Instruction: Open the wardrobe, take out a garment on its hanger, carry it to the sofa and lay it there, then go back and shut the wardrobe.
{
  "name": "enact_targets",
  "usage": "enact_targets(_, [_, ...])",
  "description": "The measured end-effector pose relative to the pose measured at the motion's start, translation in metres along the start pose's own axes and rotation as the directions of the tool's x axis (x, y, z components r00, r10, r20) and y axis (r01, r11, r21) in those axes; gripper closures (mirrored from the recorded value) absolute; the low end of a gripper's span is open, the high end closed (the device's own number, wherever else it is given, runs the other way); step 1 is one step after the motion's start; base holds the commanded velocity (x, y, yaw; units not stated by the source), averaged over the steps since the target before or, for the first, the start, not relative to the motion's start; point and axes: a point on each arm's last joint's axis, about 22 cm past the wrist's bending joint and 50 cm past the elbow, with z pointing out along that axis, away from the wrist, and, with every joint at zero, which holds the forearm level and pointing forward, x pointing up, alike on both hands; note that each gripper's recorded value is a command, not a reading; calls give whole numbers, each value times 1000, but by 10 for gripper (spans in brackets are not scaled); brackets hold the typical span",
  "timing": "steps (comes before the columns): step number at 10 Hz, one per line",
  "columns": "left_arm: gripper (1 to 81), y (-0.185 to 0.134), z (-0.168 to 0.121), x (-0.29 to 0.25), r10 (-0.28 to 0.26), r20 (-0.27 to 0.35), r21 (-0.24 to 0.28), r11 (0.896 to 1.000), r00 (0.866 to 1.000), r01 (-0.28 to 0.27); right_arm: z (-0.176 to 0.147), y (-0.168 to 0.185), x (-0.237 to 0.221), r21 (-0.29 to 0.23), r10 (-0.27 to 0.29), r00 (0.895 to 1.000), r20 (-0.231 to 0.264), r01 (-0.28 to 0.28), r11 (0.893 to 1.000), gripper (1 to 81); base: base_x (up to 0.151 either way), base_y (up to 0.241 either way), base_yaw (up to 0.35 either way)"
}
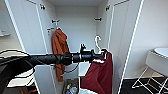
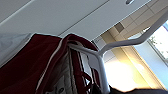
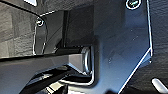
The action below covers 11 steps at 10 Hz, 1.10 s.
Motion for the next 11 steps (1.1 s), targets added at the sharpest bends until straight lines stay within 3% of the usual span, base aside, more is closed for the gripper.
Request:
enact_targets(2, [811, 4, -2, -8, 2, 17, -4, 1000, 1000, -1, -13, 24, -18, -20, 5, 1000, 15, -4, 1000, 10, 0, 0, -263])
enact_targets(7, [811, 2, -7, -15, 11, 34, 15, 1000, 999, -11, -9, 16, -16, -8, 7, 1000, 0, -7, 1000, 10, 0, 0, -263])
enact_targets(8, [811, 4, -7, -20, 9, 41, 8, 1000, 999, -9, -9, 12, -28, -4, 12, 1000, 19, -12, 1000, 10, 0, 0, -263])
enact_targets(11, [811, -37, 4, -15, -53, 58, 17, 999, 997, 52, -11, 11, -49, -4, 40, 997, 70, -40, 999, 10, 0, 0, -263])
